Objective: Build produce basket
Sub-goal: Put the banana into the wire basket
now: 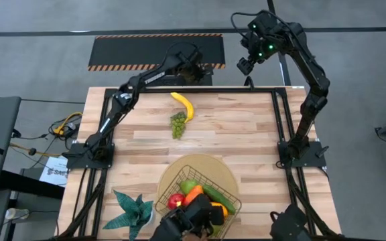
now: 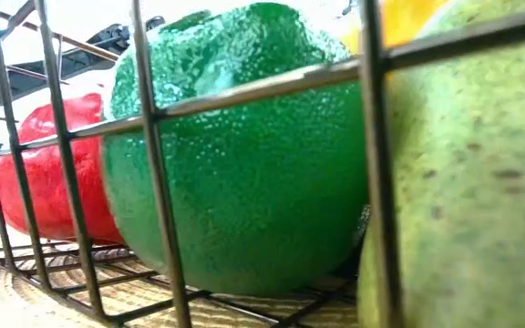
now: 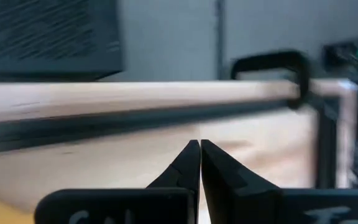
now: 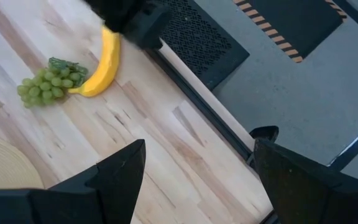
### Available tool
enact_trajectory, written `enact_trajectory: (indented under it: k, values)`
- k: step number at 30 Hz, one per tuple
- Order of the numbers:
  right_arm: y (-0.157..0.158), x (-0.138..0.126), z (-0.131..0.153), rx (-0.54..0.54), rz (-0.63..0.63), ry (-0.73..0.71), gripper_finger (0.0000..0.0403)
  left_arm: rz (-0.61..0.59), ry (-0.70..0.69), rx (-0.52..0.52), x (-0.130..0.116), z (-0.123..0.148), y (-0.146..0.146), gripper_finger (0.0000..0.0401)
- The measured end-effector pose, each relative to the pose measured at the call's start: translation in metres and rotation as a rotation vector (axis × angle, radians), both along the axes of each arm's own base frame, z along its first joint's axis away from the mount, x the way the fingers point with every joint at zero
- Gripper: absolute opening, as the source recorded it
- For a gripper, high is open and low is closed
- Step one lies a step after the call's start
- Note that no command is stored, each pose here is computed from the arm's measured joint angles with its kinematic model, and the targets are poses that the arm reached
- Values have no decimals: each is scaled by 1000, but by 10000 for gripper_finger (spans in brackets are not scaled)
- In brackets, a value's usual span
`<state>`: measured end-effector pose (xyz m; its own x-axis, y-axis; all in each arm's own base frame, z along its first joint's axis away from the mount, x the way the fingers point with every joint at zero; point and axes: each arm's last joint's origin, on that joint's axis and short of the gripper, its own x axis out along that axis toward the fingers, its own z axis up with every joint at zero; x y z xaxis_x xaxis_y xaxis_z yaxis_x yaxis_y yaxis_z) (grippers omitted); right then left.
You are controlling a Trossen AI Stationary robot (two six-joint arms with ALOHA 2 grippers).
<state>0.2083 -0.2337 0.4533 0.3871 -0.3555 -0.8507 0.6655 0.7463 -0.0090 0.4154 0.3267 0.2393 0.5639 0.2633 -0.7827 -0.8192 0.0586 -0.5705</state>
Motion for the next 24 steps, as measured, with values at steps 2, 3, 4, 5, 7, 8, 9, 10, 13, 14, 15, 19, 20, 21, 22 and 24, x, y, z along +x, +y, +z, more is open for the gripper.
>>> enact_trajectory:
  k: [2,3,4,5,7,8,9,10,13,14,15,19,20,21,22,24]
  values:
    - [-3,-3,0,0,-14,0,317,-45,-13,52,-4,22,-7,0]
    - [-4,-5,0,2,-22,2,317,-68,-4,66,-9,32,-10,0]
    - [-6,-8,0,4,-32,2,317,-92,19,85,-16,40,-10,0]
    - [-8,-9,0,6,-44,1,317,-116,65,86,-27,43,-8,0]
    - [-11,-14,0,10,-64,1,317,-201,210,50,-44,32,-4,0]
    - [-12,-15,0,12,-75,0,317,-245,263,14,-49,24,-3,0]
    - [-13,-17,0,13,-86,-2,317,-298,321,-30,-54,17,-6,0]
    - [-14,-18,0,14,-92,-2,317,-349,362,-73,-57,15,-12,0]
    - [-17,-21,0,12,-105,-5,317,-462,442,-88,-63,28,-31,0]
    - [-17,-21,0,10,-107,-6,317,-467,482,-73,-65,32,-35,0]
    - [-18,-22,0,7,-108,-9,317,-459,503,-37,-66,34,-33,0]
    - [-18,-22,0,2,-106,-11,317,-550,472,63,-55,24,-27,0]
    - [-18,-21,0,2,-106,-11,317,-563,461,54,-51,18,-28,0]
    - [-18,-21,0,3,-103,-11,317,-577,468,19,-49,9,-29,0]
    - [-17,-20,0,4,-100,-10,317,-594,472,-9,-46,1,-30,0]
    - [-16,-19,0,3,-98,-11,317,-594,500,5,-42,-7,-29,0]
